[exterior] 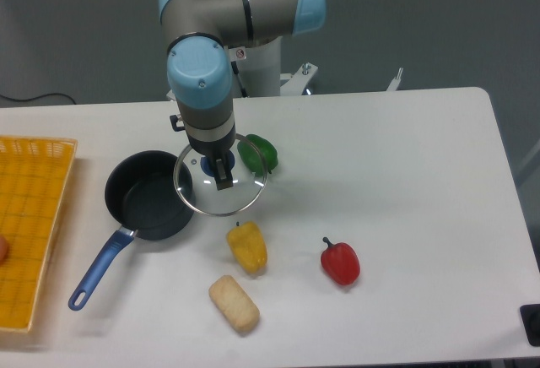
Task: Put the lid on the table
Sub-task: 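Carry the glass lid by its blue knob away from the saucepan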
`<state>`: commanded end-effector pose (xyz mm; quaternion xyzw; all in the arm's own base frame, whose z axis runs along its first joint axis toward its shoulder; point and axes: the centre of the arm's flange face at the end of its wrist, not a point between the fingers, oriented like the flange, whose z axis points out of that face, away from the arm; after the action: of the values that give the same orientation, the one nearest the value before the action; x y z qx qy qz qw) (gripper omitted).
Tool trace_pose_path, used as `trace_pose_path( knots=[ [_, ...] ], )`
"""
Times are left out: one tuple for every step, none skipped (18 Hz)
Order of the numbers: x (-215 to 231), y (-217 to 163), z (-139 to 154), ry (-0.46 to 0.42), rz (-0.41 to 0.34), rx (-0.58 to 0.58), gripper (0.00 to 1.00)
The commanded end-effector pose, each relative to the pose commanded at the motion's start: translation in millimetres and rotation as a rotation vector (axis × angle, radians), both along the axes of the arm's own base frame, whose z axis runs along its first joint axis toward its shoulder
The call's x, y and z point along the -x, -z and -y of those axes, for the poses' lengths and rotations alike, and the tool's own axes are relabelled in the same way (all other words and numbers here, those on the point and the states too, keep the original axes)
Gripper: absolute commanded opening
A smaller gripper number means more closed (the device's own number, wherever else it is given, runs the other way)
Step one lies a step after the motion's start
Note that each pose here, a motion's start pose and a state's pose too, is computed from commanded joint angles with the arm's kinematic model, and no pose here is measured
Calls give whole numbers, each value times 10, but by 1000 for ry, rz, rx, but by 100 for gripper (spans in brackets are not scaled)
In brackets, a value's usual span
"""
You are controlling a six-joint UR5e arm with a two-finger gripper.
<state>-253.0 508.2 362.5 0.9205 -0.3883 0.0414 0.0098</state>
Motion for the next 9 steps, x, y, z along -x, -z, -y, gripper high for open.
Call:
trace_pose_path(
  knots=[
    [10, 20, 14, -2, 2, 2, 68],
    [7, 33, 18, 1, 3, 3, 68],
    [23, 32, 25, 6, 3, 1, 68],
    [85, 30, 54, -3, 3, -1, 68],
    [107, 30, 65, -6, 4, -2, 68],
    [124, 30, 74, 3, 4, -2, 68],
    [174, 37, 96, 10, 3, -2, 68],
    [246, 29, 139, 6, 4, -5, 68],
    [311, 34, 177, 7, 7, -8, 68]
  ],
)
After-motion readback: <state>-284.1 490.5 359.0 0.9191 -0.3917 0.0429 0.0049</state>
